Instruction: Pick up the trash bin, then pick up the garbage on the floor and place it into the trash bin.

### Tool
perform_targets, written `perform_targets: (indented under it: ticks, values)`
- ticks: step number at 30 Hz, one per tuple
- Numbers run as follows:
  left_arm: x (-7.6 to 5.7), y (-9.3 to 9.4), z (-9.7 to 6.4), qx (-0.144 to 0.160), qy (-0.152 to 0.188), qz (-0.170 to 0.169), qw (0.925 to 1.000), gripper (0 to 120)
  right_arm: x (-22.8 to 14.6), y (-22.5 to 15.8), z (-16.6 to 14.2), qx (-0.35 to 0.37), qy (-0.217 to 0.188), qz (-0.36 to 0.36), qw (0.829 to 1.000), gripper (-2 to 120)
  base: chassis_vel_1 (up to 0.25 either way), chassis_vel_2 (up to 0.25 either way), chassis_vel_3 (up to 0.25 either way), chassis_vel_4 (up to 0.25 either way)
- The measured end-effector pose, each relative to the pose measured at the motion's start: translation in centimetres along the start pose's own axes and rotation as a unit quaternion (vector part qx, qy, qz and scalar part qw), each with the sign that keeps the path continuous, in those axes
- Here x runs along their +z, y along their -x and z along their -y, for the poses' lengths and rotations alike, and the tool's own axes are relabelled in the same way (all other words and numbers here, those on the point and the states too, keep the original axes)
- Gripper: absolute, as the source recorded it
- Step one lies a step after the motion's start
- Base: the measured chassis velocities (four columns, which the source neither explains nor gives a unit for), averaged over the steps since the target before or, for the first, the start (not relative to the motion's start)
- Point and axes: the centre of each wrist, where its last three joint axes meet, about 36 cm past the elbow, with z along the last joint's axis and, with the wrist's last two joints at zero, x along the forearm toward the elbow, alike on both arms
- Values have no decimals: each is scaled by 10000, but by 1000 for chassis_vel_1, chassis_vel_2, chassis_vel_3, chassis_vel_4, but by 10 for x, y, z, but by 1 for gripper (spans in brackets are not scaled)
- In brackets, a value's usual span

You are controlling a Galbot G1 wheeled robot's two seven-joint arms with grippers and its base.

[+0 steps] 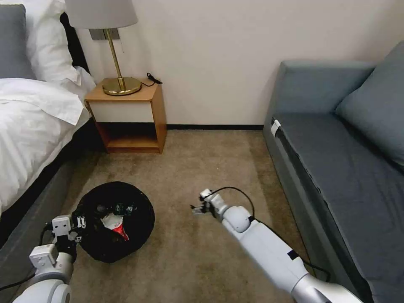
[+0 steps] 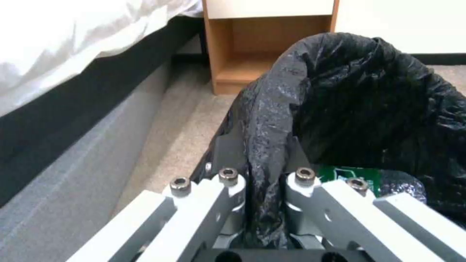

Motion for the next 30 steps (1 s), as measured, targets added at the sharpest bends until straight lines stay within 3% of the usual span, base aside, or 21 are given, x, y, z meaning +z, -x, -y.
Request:
perform_targets:
  ticks: [9,30]
  values:
    - [-1,1,3,93,24,37,9999,4,34,7,32,17,461,-492,9977,100,0,0,0,0]
    - [-2,4,8,137,32,58,9999,4,80,5,25,-165,340,-827,9959,100,0,0,0,0]
